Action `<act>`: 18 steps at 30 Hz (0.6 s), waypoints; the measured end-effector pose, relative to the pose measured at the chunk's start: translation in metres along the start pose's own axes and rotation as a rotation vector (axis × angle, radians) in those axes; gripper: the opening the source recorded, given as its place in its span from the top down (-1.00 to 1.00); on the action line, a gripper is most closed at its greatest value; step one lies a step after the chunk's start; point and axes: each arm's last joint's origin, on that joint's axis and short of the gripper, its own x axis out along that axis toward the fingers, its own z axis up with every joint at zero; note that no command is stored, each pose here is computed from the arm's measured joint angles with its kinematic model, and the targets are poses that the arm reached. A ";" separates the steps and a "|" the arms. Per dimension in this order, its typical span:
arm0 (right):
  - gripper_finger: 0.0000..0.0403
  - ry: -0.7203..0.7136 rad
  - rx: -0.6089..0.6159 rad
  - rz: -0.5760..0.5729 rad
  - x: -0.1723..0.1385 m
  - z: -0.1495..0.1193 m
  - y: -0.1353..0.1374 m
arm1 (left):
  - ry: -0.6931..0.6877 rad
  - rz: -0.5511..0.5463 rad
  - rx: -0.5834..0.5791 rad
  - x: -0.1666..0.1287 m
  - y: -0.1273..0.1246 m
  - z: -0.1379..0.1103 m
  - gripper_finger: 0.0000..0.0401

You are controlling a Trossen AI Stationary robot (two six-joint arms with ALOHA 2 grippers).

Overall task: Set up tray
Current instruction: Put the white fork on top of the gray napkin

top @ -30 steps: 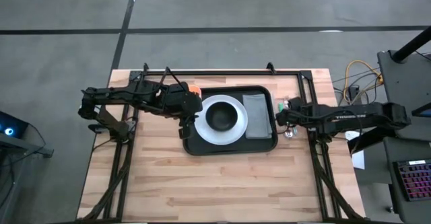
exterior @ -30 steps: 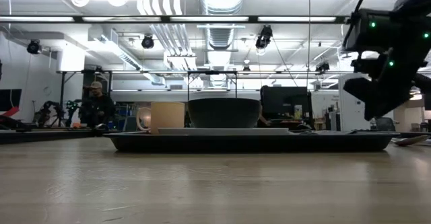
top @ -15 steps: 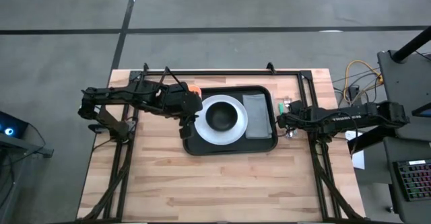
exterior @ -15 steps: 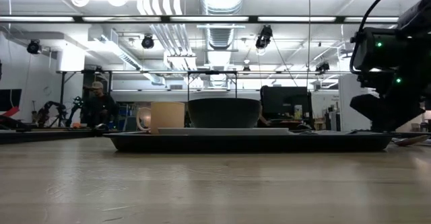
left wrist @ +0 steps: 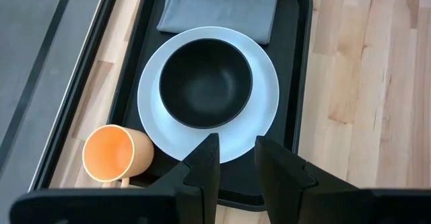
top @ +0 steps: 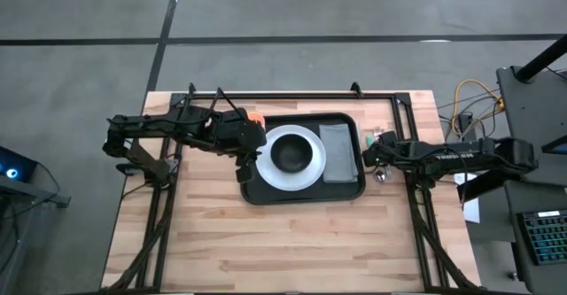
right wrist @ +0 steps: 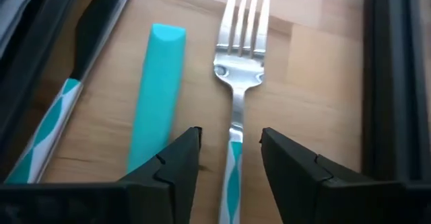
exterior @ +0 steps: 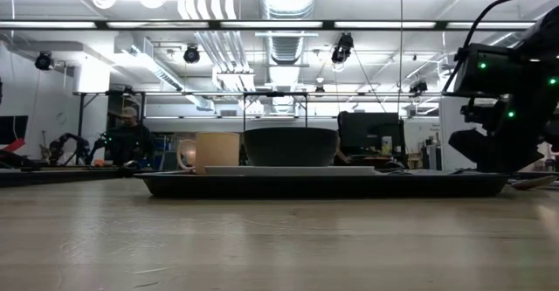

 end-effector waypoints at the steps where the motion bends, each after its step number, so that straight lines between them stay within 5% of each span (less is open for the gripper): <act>1: 0.30 0.004 0.003 0.001 0.001 0.000 0.000 | 0.000 0.000 0.000 0.000 0.000 0.000 0.62; 18: 0.92 0.030 -0.010 0.017 0.002 -0.001 0.000 | -0.003 -0.022 0.029 -0.003 -0.010 -0.002 0.62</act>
